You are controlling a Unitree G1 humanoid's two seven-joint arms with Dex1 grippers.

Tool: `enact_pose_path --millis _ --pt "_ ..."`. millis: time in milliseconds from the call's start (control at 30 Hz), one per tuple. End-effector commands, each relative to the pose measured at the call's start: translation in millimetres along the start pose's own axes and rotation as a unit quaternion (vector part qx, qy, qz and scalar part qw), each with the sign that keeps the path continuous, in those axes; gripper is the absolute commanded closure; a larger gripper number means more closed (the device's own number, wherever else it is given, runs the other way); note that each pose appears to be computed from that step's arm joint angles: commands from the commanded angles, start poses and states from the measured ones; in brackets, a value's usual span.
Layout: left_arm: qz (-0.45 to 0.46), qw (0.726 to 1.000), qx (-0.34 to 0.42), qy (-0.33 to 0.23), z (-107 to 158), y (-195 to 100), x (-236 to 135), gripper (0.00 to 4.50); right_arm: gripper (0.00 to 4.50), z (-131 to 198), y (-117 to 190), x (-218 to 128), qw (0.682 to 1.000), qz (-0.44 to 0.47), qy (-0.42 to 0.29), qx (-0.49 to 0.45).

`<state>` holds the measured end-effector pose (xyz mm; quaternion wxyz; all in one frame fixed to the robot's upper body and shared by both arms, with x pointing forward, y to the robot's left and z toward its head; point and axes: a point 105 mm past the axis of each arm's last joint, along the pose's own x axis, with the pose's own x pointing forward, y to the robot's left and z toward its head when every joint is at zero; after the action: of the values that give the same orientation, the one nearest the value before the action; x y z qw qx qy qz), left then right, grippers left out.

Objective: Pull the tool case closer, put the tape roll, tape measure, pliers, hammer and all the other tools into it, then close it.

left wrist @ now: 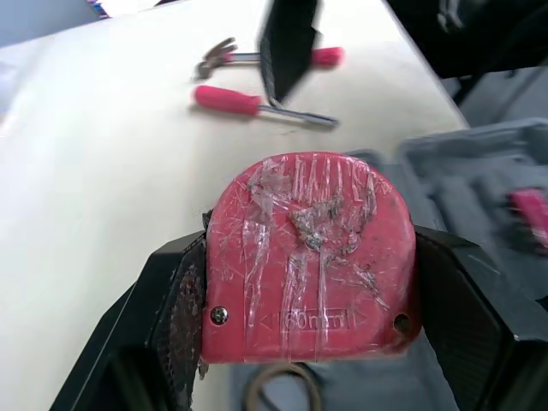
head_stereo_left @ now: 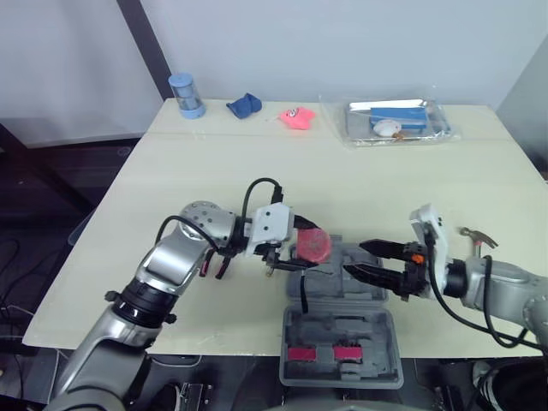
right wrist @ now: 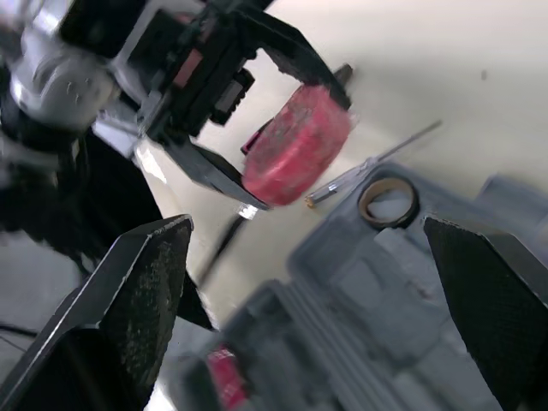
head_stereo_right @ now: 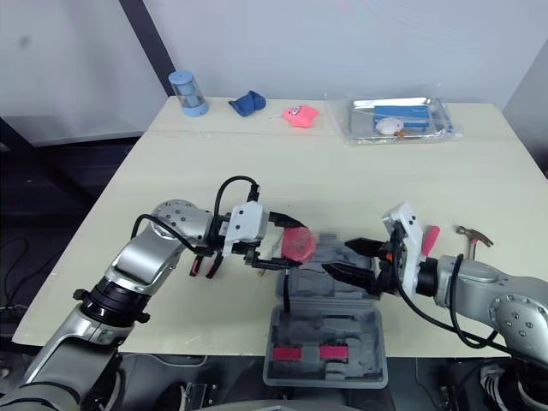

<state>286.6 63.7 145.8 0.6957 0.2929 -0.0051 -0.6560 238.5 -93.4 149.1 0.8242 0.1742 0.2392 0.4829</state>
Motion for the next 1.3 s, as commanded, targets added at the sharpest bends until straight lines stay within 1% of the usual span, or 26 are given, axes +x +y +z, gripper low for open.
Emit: enact_pose_path --millis 33,200,267,300,333,367,400,433,467,533,567,767,800,867,1000,1100,1200,1300 --pt "0.013 1.000 0.018 -0.015 11 -1 8 1.51 0.00 7 13 10 0.998 0.019 -0.012 0.057" --pt "0.011 1.000 0.017 -0.022 12 -4 13 1.51 0.00 8 6 19 0.993 -0.017 -0.008 0.119" --pt "0.011 1.000 0.016 -0.024 12 -5 14 1.51 0.52 8 3 21 0.990 -0.030 -0.007 0.139" --pt "0.011 0.999 0.015 -0.026 12 -6 14 1.51 0.61 8 2 22 0.989 -0.035 -0.006 0.145" --pt "0.010 0.999 0.015 -0.028 13 -6 15 1.51 1.05 7 0 23 0.988 -0.041 -0.004 0.149" --pt "0.009 0.999 0.015 -0.030 13 -7 16 1.51 1.77 7 0 24 0.988 -0.044 -0.002 0.151" --pt "0.010 0.999 0.013 -0.035 15 -7 17 1.51 1.88 6 -1 25 0.987 -0.048 0.001 0.155" --pt "0.010 0.999 0.015 -0.039 16 -7 17 1.51 2.43 4 -1 26 0.986 -0.051 0.005 0.157" --pt "0.011 0.999 0.015 -0.041 17 -7 18 1.51 2.81 3 -1 26 0.986 -0.054 0.008 0.159" --pt "0.014 0.999 0.012 -0.046 18 -6 19 1.51 3.93 3 0 27 0.985 -0.055 0.010 0.162" --pt "0.014 0.999 0.011 -0.046 18 -6 19 1.51 4.00 3 -1 27 0.985 -0.057 0.010 0.164" --pt "0.020 0.998 0.001 -0.057 17 -4 18 1.51 4.00 7 -4 21 0.984 -0.066 0.001 0.167" --pt "0.018 0.998 -0.004 -0.063 18 -4 16 0.50 4.00 8 -4 18 0.984 -0.065 -0.001 0.164" --pt "0.015 0.997 -0.015 -0.076 18 -3 10 0.00 4.00 10 -4 11 0.985 -0.061 -0.006 0.159" --pt "-0.008 0.995 -0.022 -0.092 15 -6 -8 0.00 4.00 13 -5 -10 0.988 -0.053 -0.010 0.143" --pt "-0.037 0.995 -0.017 -0.088 9 -13 -25 0.00 4.00 11 -15 -32 0.988 -0.059 -0.004 0.141" --pt "-0.068 0.994 -0.019 -0.085 4 -22 -42 0.00 4.00 -1 -33 -62 0.985 -0.092 0.018 0.144" --pt "-0.093 0.991 -0.023 -0.091 5 -28 -54 0.00 4.00 -19 -44 -87 0.979 -0.115 0.054 0.158"
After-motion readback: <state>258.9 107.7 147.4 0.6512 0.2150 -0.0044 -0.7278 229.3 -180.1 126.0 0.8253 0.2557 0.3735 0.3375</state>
